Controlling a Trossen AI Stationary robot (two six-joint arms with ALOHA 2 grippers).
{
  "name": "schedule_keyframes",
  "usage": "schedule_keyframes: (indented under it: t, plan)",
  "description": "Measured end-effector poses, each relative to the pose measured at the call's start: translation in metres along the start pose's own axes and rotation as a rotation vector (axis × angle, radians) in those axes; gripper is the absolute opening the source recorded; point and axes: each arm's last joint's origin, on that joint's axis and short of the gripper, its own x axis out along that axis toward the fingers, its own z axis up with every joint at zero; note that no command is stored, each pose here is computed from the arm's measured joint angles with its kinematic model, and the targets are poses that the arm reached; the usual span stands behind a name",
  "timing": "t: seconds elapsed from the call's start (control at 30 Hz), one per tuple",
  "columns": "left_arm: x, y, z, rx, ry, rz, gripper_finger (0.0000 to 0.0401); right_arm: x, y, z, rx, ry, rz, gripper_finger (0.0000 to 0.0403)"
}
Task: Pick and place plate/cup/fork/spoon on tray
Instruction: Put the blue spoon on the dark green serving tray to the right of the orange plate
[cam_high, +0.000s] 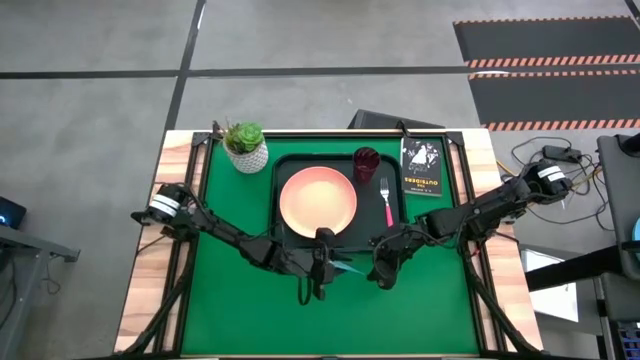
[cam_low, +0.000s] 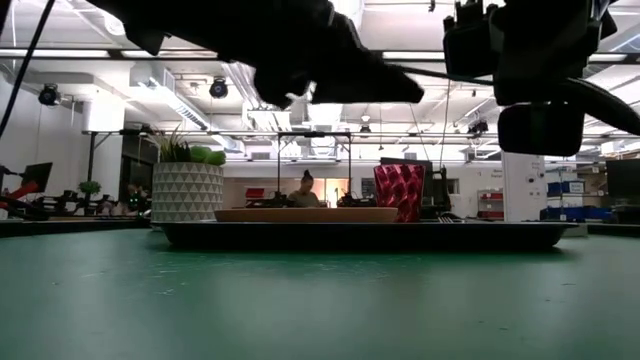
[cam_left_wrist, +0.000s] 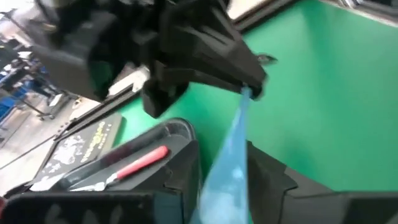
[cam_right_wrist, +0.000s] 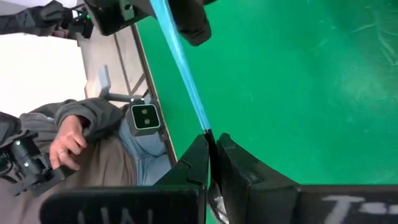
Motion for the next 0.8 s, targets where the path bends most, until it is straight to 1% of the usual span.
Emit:
schedule_keyframes:
  t: [0.07, 0.13, 0.2, 0.23, 0.3, 0.33, 0.4, 0.47, 0.53, 0.57, 0.63, 0.67, 0.8]
  plan:
    - [-0.001, -0.003, -0.003, 0.035, 0.043, -0.024, 0.0108, 0.0, 0.0, 0.001, 0.016, -0.002, 0.003, 0.0013]
    - [-0.002, -0.005, -0.01, 0.093, 0.12, -0.025, 0.0132, 0.0, 0.0, 0.001, 0.044, -0.001, 0.007, 0.0012]
    - [-0.007, -0.008, -0.018, 0.194, 0.246, 0.033, 0.0159, 0.0, -0.001, 0.001, 0.102, 0.002, -0.001, 0.0012]
    - [-0.011, -0.01, -0.021, 0.25, 0.313, 0.088, 0.0172, 0.0, -0.003, 0.0, 0.136, 0.002, -0.012, 0.0012]
    - [-0.016, -0.013, -0.02, 0.324, 0.364, 0.186, 0.0194, 0.0, -0.004, 0.001, 0.205, -0.014, -0.021, 0.0011]
    - [-0.018, -0.014, -0.017, 0.356, 0.363, 0.204, 0.0202, 0.0, -0.003, 0.001, 0.229, -0.032, -0.02, 0.0011]
    - [-0.022, -0.017, -0.01, 0.405, 0.343, 0.204, 0.0215, 0.0, -0.004, 0.004, 0.272, -0.085, -0.03, 0.0011]
    - [-0.025, -0.02, -0.002, 0.414, 0.299, 0.207, 0.0221, 0.001, -0.006, 0.008, 0.308, -0.149, -0.041, 0.0011]
    - [-0.025, -0.021, 0.008, 0.385, 0.21, 0.205, 0.0222, 0.006, -0.007, 0.013, 0.327, -0.206, -0.025, 0.0011]
    - [-0.025, -0.021, 0.014, 0.364, 0.148, 0.198, 0.0223, 0.009, -0.006, 0.017, 0.337, -0.223, 0.006, 0.0011]
    - [-0.023, -0.02, 0.021, 0.313, 0.048, 0.199, 0.0223, 0.016, -0.007, 0.022, 0.35, -0.227, 0.056, 0.0011]
    - [-0.022, -0.019, 0.023, 0.303, 0.024, 0.191, 0.0223, 0.02, -0.007, 0.025, 0.358, -0.231, 0.085, 0.0011]
    - [-0.016, -0.022, 0.01, 0.351, 0.074, 0.164, 0.0221, 0.032, -0.007, 0.032, 0.361, -0.22, 0.187, 0.0011]
